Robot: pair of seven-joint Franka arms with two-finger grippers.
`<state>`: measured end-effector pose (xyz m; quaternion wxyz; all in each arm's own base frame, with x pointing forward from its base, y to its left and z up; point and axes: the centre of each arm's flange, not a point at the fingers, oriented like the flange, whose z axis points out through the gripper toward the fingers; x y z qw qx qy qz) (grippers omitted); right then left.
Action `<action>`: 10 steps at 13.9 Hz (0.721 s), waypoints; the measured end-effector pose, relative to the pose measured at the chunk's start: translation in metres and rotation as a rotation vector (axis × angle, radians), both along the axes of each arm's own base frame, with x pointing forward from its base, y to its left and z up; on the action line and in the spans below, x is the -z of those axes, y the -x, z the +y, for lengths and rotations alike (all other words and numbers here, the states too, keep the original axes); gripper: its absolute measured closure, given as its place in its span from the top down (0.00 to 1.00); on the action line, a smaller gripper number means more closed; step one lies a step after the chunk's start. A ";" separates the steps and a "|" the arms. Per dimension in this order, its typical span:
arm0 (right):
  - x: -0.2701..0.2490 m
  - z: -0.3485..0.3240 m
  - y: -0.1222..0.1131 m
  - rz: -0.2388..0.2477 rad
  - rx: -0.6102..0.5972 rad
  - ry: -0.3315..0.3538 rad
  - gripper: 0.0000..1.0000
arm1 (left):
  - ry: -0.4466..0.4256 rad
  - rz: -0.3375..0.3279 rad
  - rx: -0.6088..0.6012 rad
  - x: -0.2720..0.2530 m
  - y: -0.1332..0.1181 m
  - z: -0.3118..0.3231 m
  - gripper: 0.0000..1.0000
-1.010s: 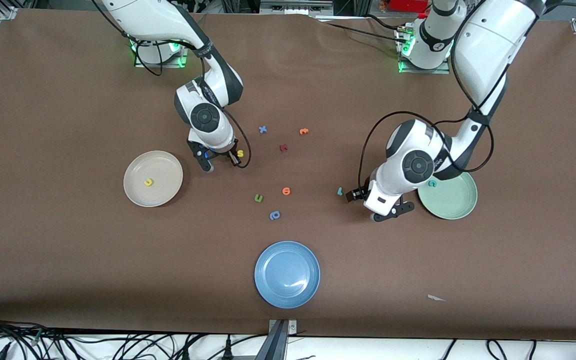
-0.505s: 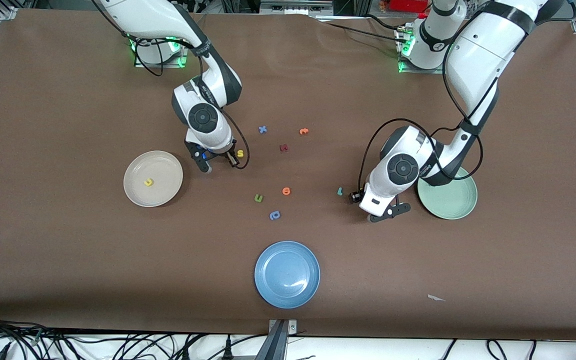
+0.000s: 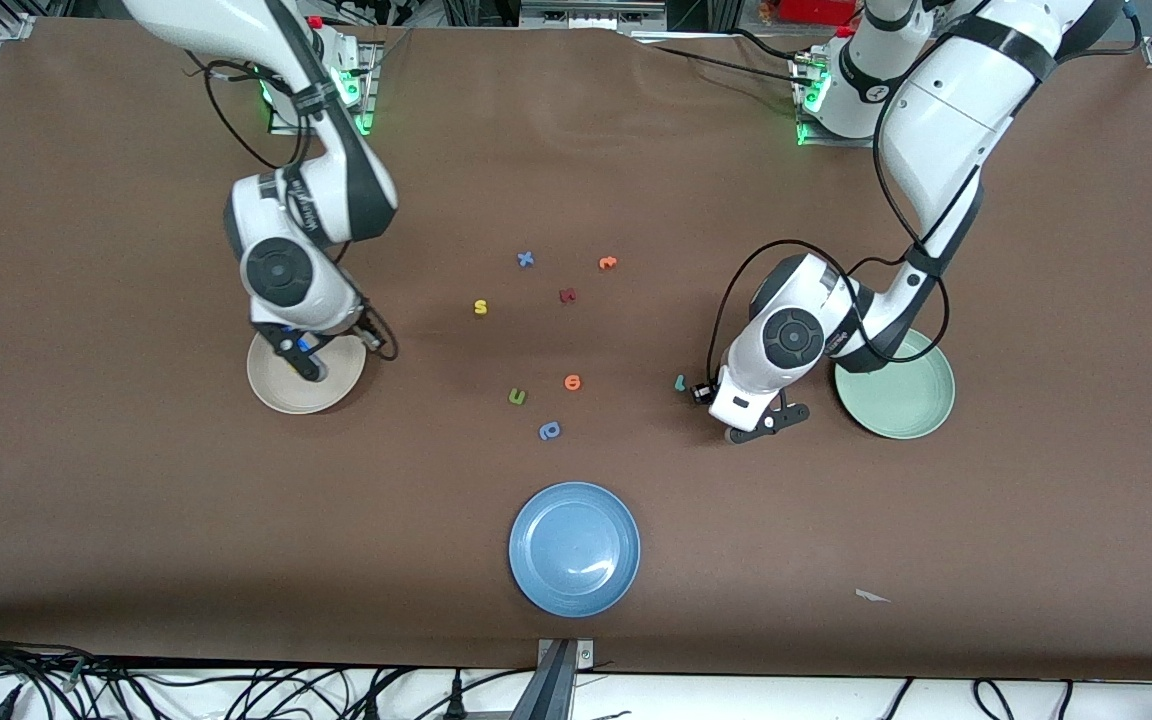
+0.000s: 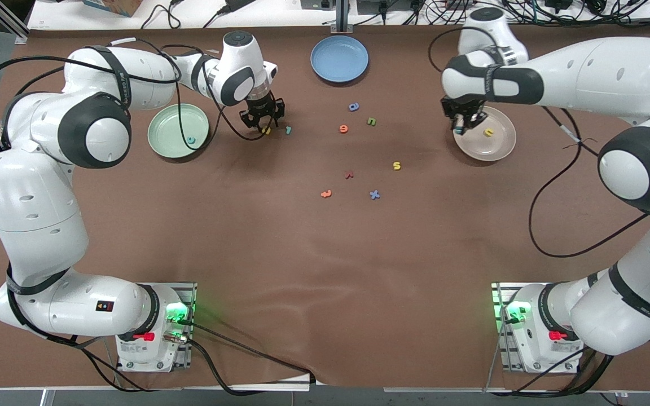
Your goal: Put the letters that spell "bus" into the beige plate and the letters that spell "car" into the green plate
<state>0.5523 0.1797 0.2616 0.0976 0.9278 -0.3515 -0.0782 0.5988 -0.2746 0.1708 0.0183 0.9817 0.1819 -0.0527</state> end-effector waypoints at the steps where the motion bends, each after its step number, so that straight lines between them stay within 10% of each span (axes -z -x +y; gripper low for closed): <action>1: 0.006 -0.020 -0.002 0.020 -0.034 0.001 0.30 | -0.001 0.000 -0.001 0.000 0.000 0.000 0.50; 4: 0.030 -0.067 -0.003 0.075 -0.078 0.000 0.35 | -0.001 0.000 -0.002 0.000 0.000 0.000 0.48; 10: 0.032 -0.044 0.000 0.083 -0.154 -0.022 0.94 | -0.004 0.002 -0.003 -0.001 0.000 0.001 0.40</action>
